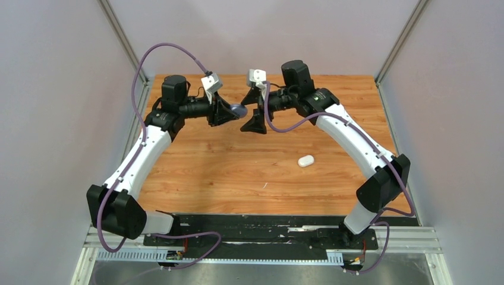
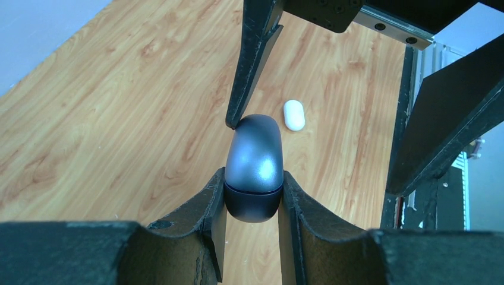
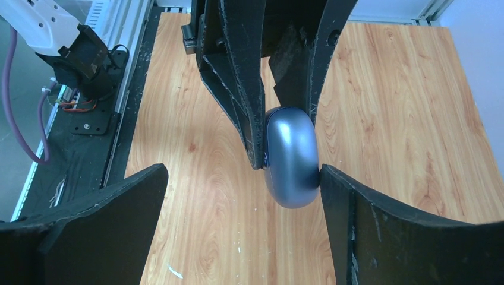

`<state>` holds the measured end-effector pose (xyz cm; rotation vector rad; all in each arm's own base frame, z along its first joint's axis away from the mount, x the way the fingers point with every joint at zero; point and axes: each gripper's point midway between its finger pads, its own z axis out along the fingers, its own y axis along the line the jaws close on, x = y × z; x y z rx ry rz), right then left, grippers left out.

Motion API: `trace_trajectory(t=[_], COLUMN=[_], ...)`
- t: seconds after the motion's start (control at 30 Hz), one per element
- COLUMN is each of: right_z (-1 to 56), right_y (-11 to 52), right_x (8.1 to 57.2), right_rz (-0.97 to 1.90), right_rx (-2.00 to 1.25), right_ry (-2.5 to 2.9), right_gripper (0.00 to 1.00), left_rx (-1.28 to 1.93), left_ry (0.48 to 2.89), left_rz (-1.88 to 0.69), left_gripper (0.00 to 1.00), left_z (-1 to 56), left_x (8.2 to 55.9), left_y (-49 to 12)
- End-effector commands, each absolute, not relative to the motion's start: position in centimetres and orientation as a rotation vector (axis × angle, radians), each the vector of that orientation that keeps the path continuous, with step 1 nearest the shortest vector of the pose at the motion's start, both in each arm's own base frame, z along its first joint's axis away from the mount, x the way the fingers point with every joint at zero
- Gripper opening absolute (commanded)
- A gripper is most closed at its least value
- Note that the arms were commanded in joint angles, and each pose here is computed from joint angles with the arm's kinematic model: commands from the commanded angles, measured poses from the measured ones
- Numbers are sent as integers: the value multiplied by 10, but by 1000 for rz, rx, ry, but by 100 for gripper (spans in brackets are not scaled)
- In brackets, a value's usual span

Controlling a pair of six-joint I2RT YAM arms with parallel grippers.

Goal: Insert the wireless bluetooth earbuds into the charging case
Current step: Close the charging case.

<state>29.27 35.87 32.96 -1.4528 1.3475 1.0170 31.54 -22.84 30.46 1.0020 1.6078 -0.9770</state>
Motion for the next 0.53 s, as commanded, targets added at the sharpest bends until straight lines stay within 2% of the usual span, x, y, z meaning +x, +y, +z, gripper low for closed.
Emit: trace_trajectory(t=[0.0, 0.1, 0.3, 0.4, 0.5], right_z=[357, 349, 318, 297, 282], right_y=[354, 342, 268, 239, 231], right_x=[272, 304, 354, 355, 345], right_rz=[1022, 883, 531, 404, 411], right_rx=[-1462, -1279, -753, -633, -613], right_ry=[1259, 1458, 1839, 1915, 1945], right_gripper=[97, 100, 100, 100, 100], left_rx=[907, 947, 1056, 1051, 991], left_ry=[1628, 1612, 1626, 1658, 1698], left_rz=[-882, -883, -866, -908, -966], left_gripper=[0, 0, 0, 0, 0], left_z=[308, 307, 290, 282, 276], left_x=[339, 334, 314, 306, 303], left_y=[-223, -223, -217, -218, -220])
